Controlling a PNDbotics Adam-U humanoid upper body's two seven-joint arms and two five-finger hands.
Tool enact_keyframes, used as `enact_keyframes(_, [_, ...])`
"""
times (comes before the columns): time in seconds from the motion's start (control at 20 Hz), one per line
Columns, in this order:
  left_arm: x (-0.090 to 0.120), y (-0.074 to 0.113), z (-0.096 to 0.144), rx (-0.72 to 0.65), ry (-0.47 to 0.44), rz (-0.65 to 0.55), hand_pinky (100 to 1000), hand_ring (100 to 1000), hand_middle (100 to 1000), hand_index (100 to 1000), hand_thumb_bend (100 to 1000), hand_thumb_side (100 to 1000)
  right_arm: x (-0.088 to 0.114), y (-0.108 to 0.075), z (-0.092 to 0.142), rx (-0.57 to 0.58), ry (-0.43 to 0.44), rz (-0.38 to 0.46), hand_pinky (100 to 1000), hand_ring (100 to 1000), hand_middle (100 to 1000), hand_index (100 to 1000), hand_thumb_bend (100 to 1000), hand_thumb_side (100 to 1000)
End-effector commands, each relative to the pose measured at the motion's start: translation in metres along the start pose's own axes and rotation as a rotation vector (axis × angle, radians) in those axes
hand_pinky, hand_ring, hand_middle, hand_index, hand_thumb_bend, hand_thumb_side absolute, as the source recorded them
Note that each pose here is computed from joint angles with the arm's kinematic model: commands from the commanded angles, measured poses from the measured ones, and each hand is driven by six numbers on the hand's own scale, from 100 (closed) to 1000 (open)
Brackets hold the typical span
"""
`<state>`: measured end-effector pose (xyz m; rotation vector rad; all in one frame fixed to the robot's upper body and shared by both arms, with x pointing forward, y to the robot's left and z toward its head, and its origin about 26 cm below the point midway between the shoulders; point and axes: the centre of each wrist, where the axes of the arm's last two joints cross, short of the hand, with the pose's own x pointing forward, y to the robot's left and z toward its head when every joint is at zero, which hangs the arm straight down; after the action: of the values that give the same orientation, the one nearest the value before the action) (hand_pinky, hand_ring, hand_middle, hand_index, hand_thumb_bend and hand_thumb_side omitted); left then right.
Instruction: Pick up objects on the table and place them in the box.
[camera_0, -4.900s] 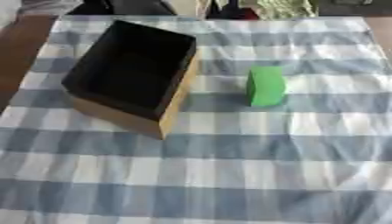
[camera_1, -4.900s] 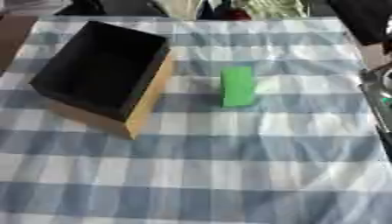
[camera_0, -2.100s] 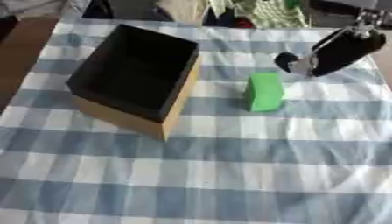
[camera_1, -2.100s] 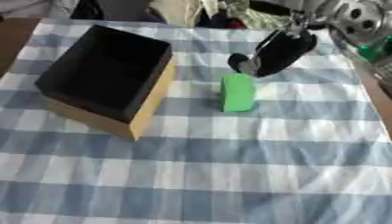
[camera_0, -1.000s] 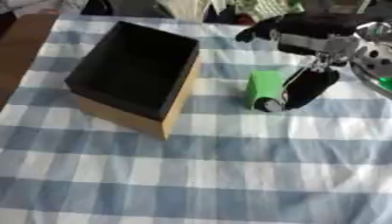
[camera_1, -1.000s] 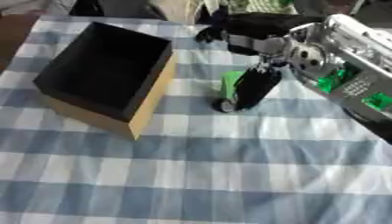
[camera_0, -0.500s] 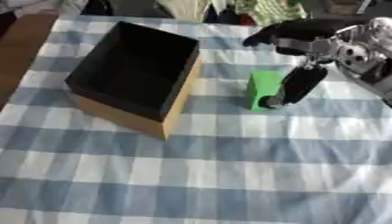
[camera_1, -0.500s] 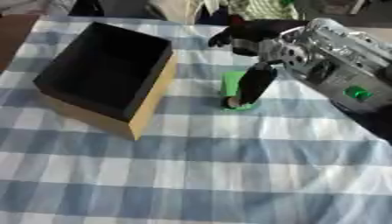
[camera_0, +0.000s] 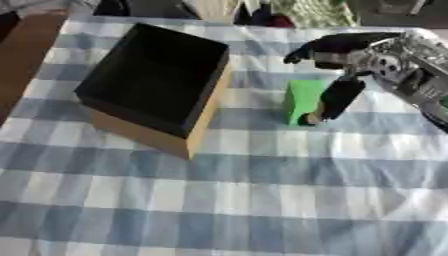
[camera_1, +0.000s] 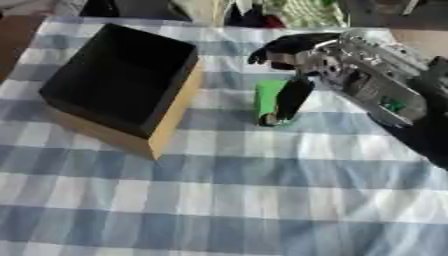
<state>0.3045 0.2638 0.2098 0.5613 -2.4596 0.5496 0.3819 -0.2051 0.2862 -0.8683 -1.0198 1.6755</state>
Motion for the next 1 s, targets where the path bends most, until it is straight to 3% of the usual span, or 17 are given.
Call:
enact_keyframes(0.05, [0.005, -0.001, -0.004, -0.011, -0.025, 0.01, 609, 724, 583, 720, 316, 380, -0.007, -0.009, -0.004, 0.117, 0.115, -0.104, 1000, 1000, 931, 1000, 511, 272])
enact_keyframes(0.6, [0.005, 0.0, -0.003, -0.007, -0.019, 0.007, 609, 725, 584, 720, 314, 385, -0.03, -0.017, -0.023, 0.104, 0.202, -0.123, 1000, 1000, 937, 1000, 542, 248])
enact_keyframes(1.0, [0.004, 0.0, -0.003, -0.007, -0.018, 0.01, 609, 725, 583, 720, 310, 386, -0.041, -0.013, -0.037, 0.144, 0.205, -0.123, 1000, 1000, 911, 973, 548, 234])
